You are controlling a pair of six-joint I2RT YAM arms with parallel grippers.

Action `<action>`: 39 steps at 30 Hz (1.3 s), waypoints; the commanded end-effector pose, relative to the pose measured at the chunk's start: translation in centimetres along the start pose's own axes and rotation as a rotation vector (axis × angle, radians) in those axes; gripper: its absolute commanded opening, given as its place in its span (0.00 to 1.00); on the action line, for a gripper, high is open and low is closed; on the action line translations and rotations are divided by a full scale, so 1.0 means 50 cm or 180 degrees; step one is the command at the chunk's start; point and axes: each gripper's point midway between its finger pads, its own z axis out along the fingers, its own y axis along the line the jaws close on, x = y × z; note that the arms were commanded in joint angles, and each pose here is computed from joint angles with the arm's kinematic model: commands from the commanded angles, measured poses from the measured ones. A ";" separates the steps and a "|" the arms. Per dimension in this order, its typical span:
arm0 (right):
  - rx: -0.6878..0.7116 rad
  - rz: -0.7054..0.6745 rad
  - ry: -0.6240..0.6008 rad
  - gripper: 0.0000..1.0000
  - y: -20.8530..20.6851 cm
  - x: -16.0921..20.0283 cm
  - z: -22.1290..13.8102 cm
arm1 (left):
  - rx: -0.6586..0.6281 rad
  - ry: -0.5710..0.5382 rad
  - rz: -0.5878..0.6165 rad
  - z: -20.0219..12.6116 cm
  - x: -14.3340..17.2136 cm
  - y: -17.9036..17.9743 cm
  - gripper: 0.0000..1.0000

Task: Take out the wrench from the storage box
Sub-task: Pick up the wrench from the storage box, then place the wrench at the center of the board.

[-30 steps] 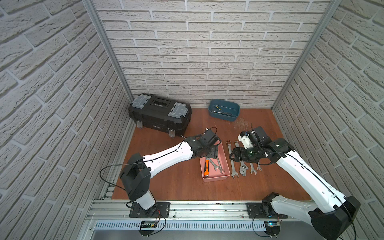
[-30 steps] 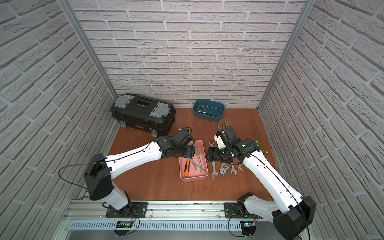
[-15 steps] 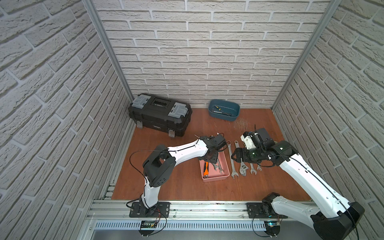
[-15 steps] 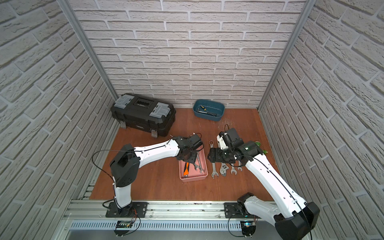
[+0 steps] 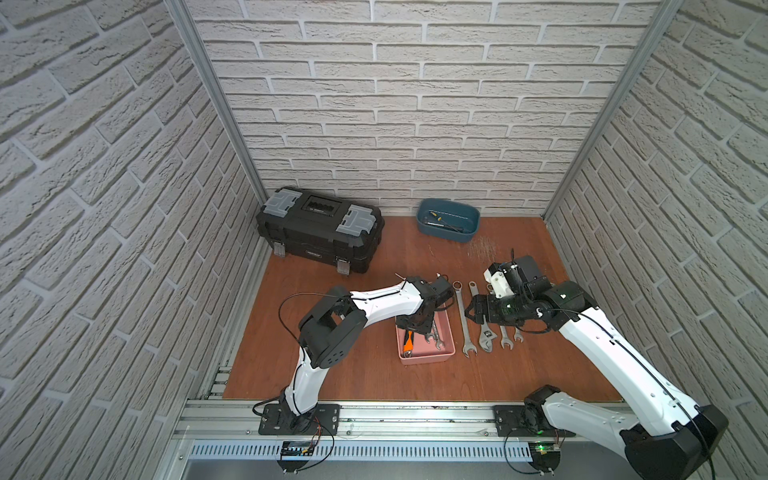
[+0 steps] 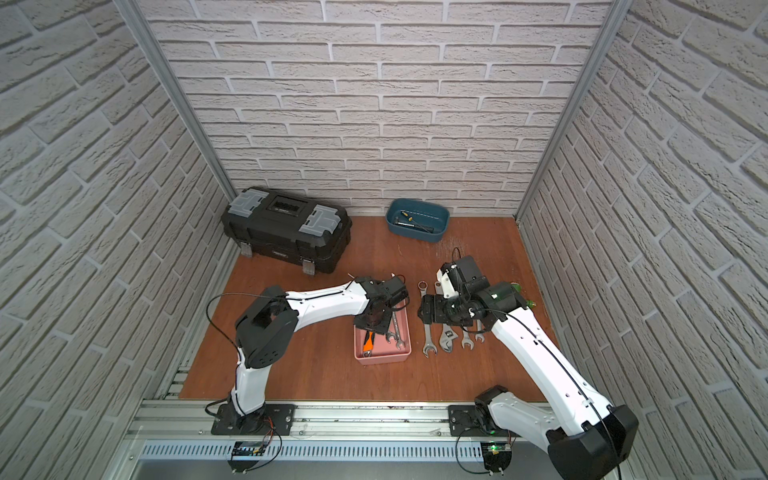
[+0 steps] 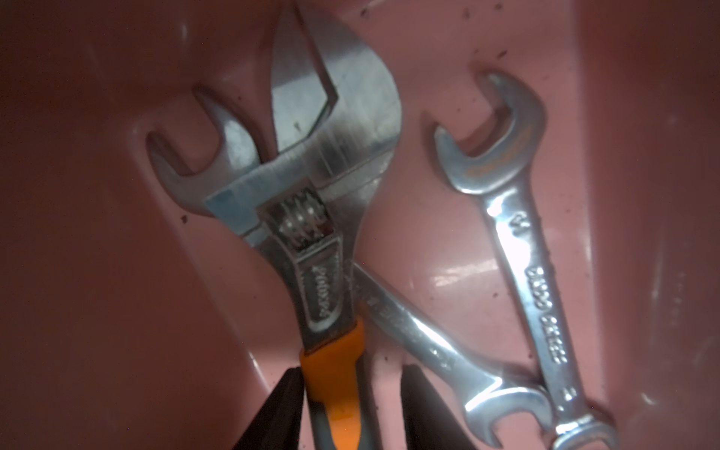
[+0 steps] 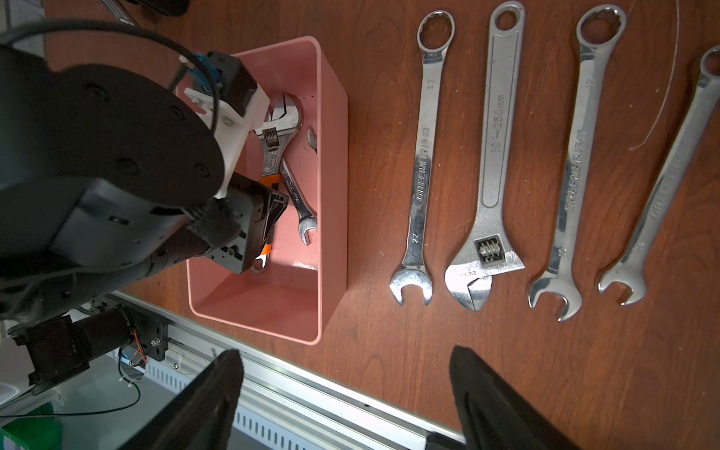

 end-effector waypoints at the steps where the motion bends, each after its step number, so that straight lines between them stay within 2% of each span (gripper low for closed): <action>1: -0.0069 -0.0029 -0.0021 0.88 0.005 -0.006 0.009 | -0.0210 0.0238 0.0030 0.010 0.026 0.032 0.45; 6: -0.0063 -0.0016 -0.0007 0.88 0.001 -0.005 0.013 | -0.0008 0.0349 -0.0043 0.035 0.036 0.019 0.43; 10: -0.0065 -0.0013 -0.0001 0.88 0.000 -0.007 0.016 | 0.0146 0.0373 -0.0040 0.041 0.030 0.000 0.30; 15: -0.0114 -0.0005 0.0028 0.88 0.005 -0.010 0.022 | 0.0089 0.0292 -0.0006 0.020 0.014 0.004 0.23; 29: -0.0133 -0.0030 -0.0009 0.88 0.011 -0.028 0.023 | -0.0021 -0.0285 0.0028 -0.158 -0.061 0.036 0.17; 39: -0.0159 -0.0031 -0.0132 0.88 0.016 -0.046 0.009 | 0.0052 -0.0528 -0.0059 -0.294 -0.083 0.085 0.16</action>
